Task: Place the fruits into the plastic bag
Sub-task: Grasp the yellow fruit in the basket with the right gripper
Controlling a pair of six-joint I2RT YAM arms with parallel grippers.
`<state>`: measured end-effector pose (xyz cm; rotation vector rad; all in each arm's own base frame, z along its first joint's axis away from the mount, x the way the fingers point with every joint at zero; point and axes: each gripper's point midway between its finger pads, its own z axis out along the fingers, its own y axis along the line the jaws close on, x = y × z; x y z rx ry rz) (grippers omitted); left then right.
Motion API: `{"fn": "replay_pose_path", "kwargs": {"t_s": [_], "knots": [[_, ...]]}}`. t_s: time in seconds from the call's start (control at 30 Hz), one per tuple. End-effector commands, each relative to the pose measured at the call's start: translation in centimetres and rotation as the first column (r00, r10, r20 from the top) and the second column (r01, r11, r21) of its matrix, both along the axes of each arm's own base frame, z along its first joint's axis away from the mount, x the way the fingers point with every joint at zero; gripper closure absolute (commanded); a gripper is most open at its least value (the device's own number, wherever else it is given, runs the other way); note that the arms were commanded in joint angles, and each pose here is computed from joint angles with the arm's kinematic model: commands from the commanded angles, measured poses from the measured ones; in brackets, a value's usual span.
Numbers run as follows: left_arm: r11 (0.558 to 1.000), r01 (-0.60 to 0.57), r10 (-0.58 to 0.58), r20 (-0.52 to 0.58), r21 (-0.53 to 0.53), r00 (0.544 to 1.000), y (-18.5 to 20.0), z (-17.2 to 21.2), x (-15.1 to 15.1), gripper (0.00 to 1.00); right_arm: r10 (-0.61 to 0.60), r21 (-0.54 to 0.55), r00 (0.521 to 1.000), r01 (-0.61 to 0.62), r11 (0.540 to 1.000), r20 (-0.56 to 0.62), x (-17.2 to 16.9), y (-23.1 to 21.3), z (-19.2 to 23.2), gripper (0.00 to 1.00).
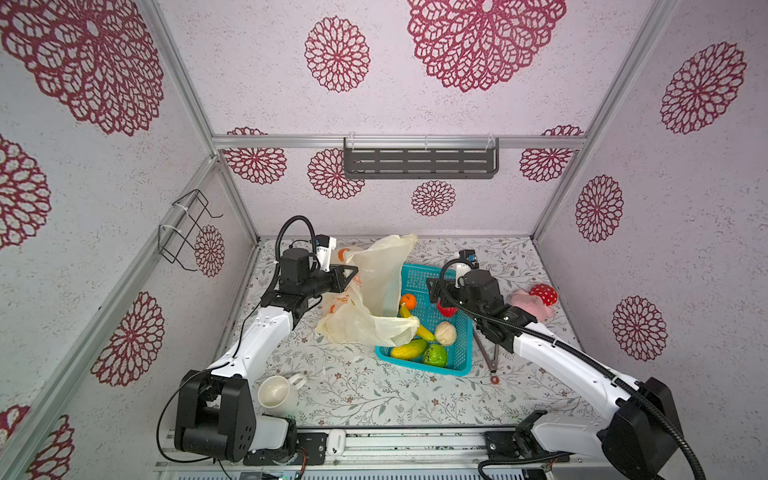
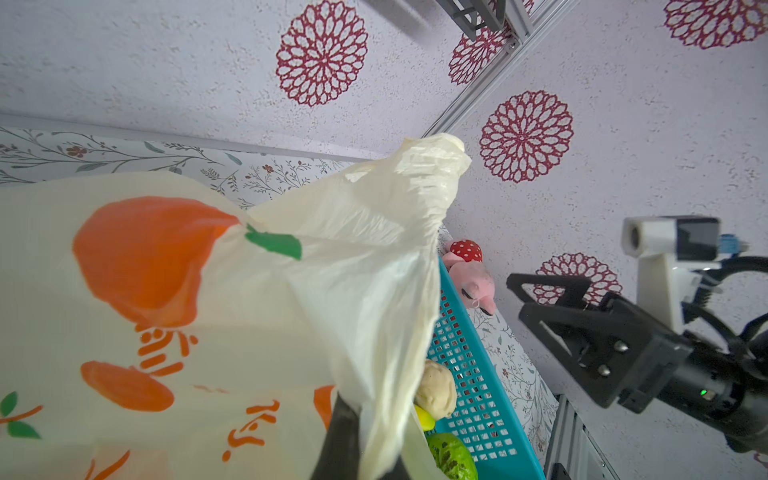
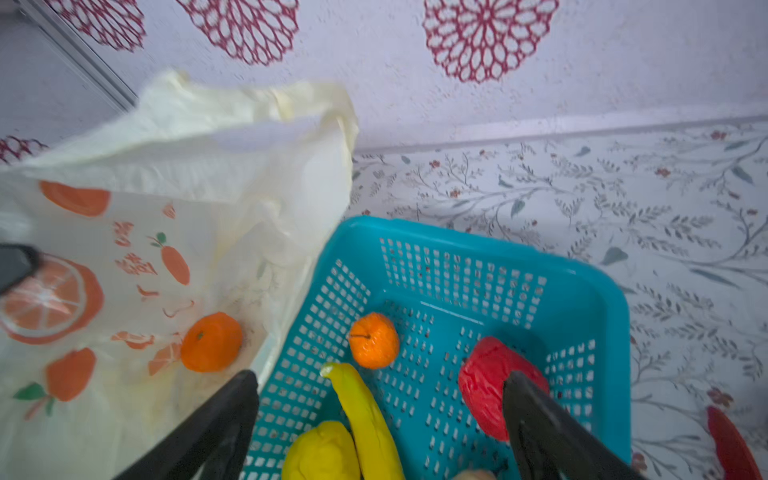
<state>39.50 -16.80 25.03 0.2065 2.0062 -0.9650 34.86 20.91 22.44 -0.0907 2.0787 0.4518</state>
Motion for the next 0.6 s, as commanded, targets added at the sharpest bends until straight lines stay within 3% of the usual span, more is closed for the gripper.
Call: {"fn": "replay_pose_path", "kwargs": {"t_s": [0.0,0.17,0.27,0.57], "knots": [[1.0,-0.01,0.008,0.064,0.02,0.998,0.4,1.1,0.3,1.0,0.067,-0.058,0.99,-0.075,0.996,-0.127,-1.7,0.8,-4.1,0.1],[0.999,-0.01,0.008,0.071,0.031,0.997,0.2,1.0,0.3,1.0,0.301,-0.169,0.924,-0.344,0.924,-0.234,-4.7,5.8,-8.3,0.13],[0.999,-0.011,0.008,0.064,0.042,0.998,0.1,0.7,0.4,1.0,0.392,-0.172,0.88,-0.444,0.879,-0.267,-5.2,8.0,-9.2,0.13],[0.999,0.007,-0.01,0.061,0.049,0.998,-0.5,0.7,0.3,1.0,0.389,-0.216,0.825,-0.502,0.838,-0.41,-4.5,9.4,-13.4,0.11]]}}
